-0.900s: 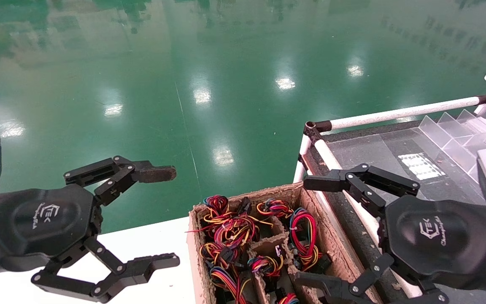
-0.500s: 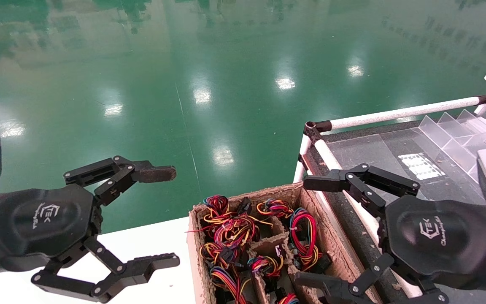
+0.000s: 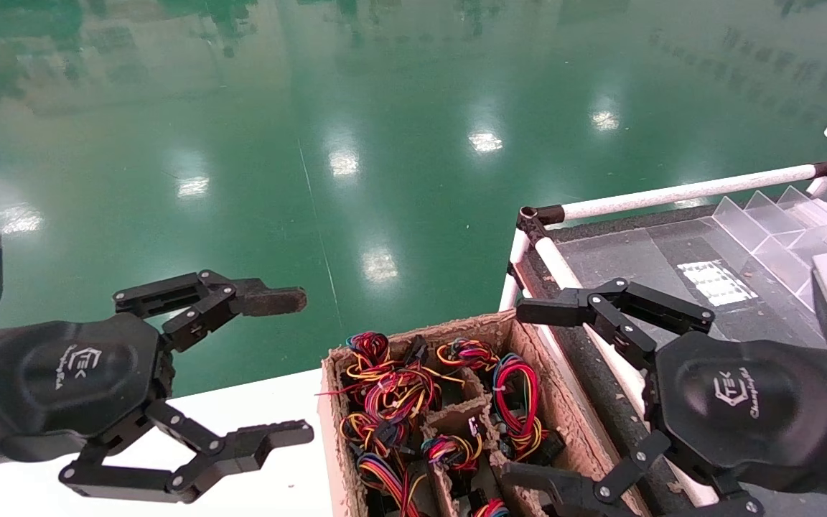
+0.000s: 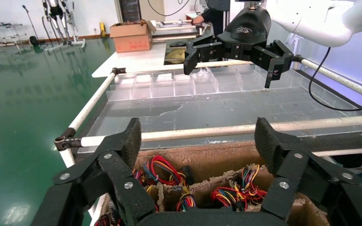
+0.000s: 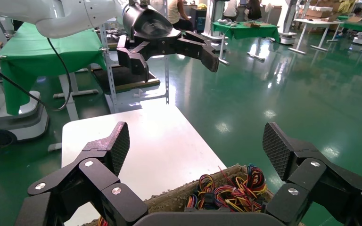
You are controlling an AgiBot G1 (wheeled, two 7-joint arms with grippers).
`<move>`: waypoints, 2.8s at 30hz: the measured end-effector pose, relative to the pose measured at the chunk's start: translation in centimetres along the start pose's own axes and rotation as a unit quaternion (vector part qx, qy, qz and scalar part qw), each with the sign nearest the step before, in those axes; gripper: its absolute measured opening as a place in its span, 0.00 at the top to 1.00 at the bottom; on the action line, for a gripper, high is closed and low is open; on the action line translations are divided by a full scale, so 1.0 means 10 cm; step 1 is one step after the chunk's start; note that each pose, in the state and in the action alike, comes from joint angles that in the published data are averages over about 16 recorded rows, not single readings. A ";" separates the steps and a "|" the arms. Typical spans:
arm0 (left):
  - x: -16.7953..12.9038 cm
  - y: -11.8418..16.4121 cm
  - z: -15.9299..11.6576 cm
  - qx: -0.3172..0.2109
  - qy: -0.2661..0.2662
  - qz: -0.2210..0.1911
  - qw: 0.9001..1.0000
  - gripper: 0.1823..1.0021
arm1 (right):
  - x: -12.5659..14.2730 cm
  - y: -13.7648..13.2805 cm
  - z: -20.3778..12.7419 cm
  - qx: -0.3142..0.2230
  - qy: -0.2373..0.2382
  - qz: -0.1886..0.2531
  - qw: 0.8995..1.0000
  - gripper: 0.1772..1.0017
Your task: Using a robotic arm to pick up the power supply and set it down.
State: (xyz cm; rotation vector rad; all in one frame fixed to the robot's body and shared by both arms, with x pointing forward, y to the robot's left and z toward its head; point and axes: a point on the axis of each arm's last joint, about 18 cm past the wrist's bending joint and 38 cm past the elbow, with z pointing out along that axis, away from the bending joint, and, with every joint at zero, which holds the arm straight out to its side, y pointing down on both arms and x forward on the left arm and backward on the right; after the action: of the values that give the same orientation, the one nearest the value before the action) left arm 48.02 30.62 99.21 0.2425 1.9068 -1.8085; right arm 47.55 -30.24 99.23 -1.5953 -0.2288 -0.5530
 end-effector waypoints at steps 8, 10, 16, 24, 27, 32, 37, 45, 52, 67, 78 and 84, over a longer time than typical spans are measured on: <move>0.00 0.00 0.00 0.000 0.000 0.000 1.000 0.25 | 0.00 0.00 0.00 0.000 0.000 0.000 1.000 0.00; 0.00 0.00 0.00 0.000 0.000 0.000 1.000 0.29 | 0.00 0.00 0.00 0.000 0.000 0.000 1.000 0.00; 0.00 0.00 0.00 0.000 0.000 0.000 1.000 0.46 | 0.00 0.00 0.00 0.000 0.000 0.000 1.000 0.00; 0.00 0.00 0.00 0.000 0.000 0.000 1.000 0.68 | 0.00 0.00 0.00 0.000 0.000 0.000 1.000 0.00; 0.00 0.00 0.00 0.000 0.000 0.000 1.000 0.77 | 0.00 0.00 0.00 0.000 0.000 0.000 1.000 0.00; 0.00 0.00 0.00 0.000 0.000 0.000 1.000 0.86 | 0.00 0.00 0.00 0.000 0.000 0.000 1.000 0.00; 0.00 0.00 0.00 0.000 0.000 0.000 1.000 0.92 | 0.00 0.00 0.00 0.000 0.000 0.000 1.000 0.00; 0.00 0.00 0.00 0.000 0.000 0.000 1.000 0.98 | 0.00 0.00 0.00 0.000 0.000 0.000 1.000 0.00; 0.00 0.00 0.00 0.000 0.000 0.000 1.000 0.96 | 0.00 0.00 0.00 0.000 0.000 0.000 1.000 0.00; 0.00 0.00 0.00 0.000 0.000 0.000 1.000 0.72 | 0.18 0.26 -0.03 -0.087 0.044 0.007 0.995 0.00; 0.00 0.00 0.00 0.000 0.000 0.000 1.000 0.41 | 0.53 0.71 0.04 -0.236 0.077 0.009 0.969 0.00; 0.00 0.00 0.00 0.000 0.000 0.000 1.000 0.25 | 0.70 0.87 0.15 -0.274 0.076 0.006 0.959 0.00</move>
State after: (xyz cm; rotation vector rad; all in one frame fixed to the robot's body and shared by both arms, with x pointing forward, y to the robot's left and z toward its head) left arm 48.03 30.63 99.21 0.2423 1.9068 -1.8085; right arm 57.96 -31.01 94.90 -2.0742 0.0603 -0.7704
